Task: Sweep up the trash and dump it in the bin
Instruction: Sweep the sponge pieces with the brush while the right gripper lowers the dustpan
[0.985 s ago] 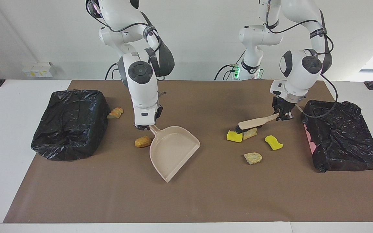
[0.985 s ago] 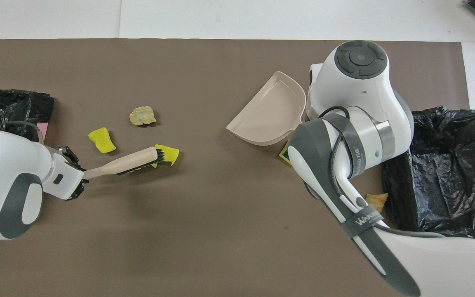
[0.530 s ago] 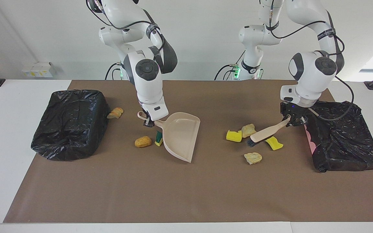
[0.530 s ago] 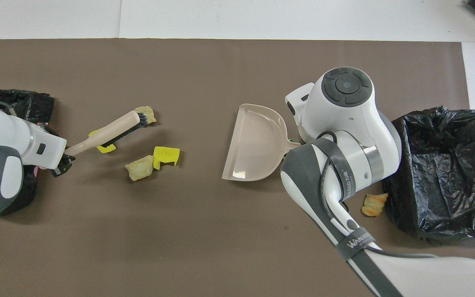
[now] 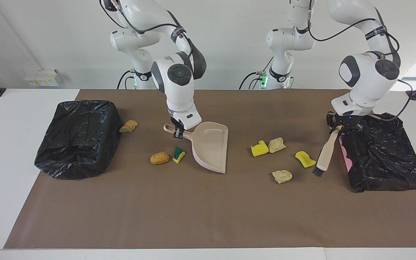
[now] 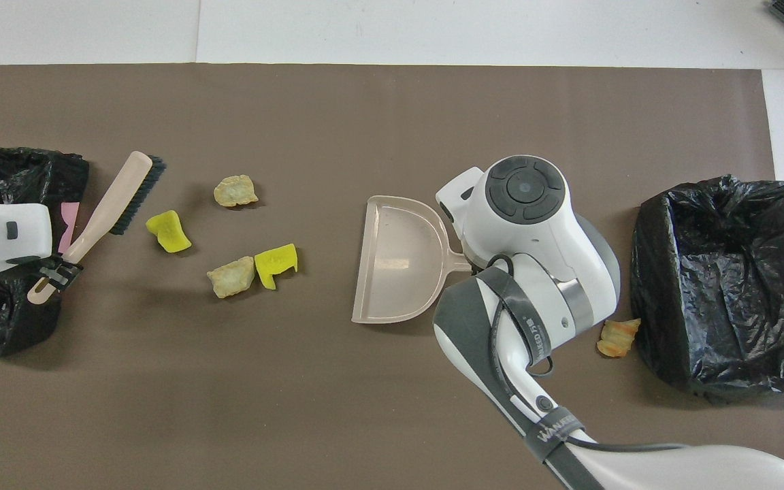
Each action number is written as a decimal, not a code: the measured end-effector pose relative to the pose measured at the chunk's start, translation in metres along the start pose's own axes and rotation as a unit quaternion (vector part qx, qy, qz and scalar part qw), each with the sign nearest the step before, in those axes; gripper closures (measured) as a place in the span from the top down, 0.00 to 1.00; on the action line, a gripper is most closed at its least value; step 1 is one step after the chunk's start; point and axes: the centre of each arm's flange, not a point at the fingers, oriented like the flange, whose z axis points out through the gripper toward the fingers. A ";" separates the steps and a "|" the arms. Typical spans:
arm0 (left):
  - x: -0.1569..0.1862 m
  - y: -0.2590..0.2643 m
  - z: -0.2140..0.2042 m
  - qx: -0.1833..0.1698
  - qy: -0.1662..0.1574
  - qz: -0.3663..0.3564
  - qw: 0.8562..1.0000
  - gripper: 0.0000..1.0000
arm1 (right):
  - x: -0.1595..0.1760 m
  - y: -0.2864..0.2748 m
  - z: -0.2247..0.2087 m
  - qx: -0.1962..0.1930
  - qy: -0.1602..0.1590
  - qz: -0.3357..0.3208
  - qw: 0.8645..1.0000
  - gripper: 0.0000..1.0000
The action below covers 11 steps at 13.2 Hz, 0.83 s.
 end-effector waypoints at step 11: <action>-0.017 0.089 0.045 -0.017 -0.122 -0.280 0.952 0.26 | 0.020 -0.016 0.004 -0.016 -0.018 -0.030 0.999 0.31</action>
